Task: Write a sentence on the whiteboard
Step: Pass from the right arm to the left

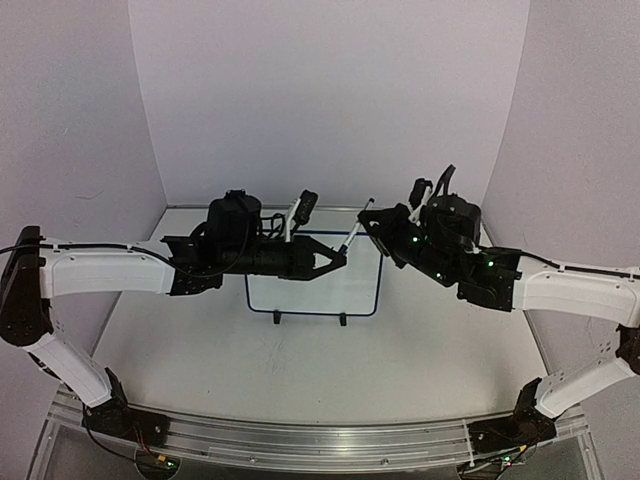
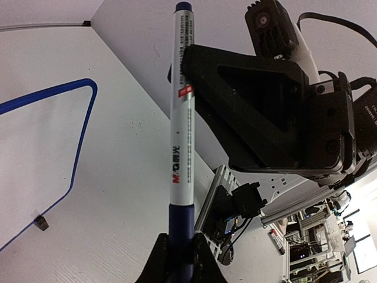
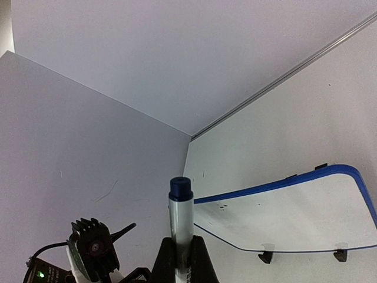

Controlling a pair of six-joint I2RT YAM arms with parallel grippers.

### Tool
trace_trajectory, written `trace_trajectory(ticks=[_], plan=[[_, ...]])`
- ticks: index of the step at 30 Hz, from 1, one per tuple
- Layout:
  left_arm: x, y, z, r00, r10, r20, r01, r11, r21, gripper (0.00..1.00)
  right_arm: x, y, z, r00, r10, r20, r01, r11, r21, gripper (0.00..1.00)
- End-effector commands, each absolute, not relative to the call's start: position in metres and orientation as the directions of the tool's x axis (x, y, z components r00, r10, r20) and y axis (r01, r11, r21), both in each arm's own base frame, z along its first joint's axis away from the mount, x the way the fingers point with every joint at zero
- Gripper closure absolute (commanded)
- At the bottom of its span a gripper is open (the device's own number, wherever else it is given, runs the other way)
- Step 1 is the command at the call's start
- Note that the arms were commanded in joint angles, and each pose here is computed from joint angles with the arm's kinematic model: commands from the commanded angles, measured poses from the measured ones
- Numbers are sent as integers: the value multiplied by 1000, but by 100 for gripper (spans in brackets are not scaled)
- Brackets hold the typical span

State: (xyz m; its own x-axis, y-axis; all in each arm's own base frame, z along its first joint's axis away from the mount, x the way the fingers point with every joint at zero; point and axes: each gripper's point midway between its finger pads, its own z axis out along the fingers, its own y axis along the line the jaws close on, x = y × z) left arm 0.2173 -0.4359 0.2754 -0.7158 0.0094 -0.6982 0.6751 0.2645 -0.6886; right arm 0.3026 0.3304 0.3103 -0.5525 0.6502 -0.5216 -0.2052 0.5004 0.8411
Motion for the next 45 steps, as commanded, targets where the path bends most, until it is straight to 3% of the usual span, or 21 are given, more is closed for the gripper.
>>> trace_trajectory(ticks=[1, 3, 6, 8, 11, 16, 23, 27, 35, 45], plan=[[217, -440, 306, -677, -24, -735, 713, 222, -665, 100, 298, 322, 318, -527, 663, -531, -227, 492, 840, 100], [217, -438, 303, -676, -17, -737, 713, 235, -660, 100, 297, 319, 315, -523, 643, -559, -226, 528, 819, 94], [217, -432, 293, -661, 43, -749, 728, 276, -627, 100, 295, 310, 314, -516, 586, -624, -216, 616, 758, 60], [222, -420, 286, -640, 90, -763, 745, 315, -588, 100, 293, 302, 313, -514, 526, -677, -216, 685, 696, 43], [219, -400, 280, -639, 162, -752, 759, 290, -582, 100, 289, 292, 320, -521, 421, -743, -240, 763, 601, 29], [196, -377, 283, -590, 285, -756, 806, 145, -574, 100, 286, 282, 330, -584, 240, -775, -356, 783, 511, 23], [160, -367, 288, -538, 451, -712, 783, -43, -620, 100, 254, 305, 325, -728, -55, -684, -572, 598, 561, 11], [148, -366, 295, -529, 472, -705, 751, -126, -648, 100, 230, 326, 317, -768, -178, -615, -615, 470, 633, 9], [141, -366, 275, -536, 568, -625, 695, -124, -709, 100, 197, 351, 315, -789, -310, -531, -608, 269, 746, 15], [137, -373, 271, -515, 610, -602, 667, -156, -729, 100, 180, 369, 304, -776, -382, -502, -601, 210, 771, 28]])
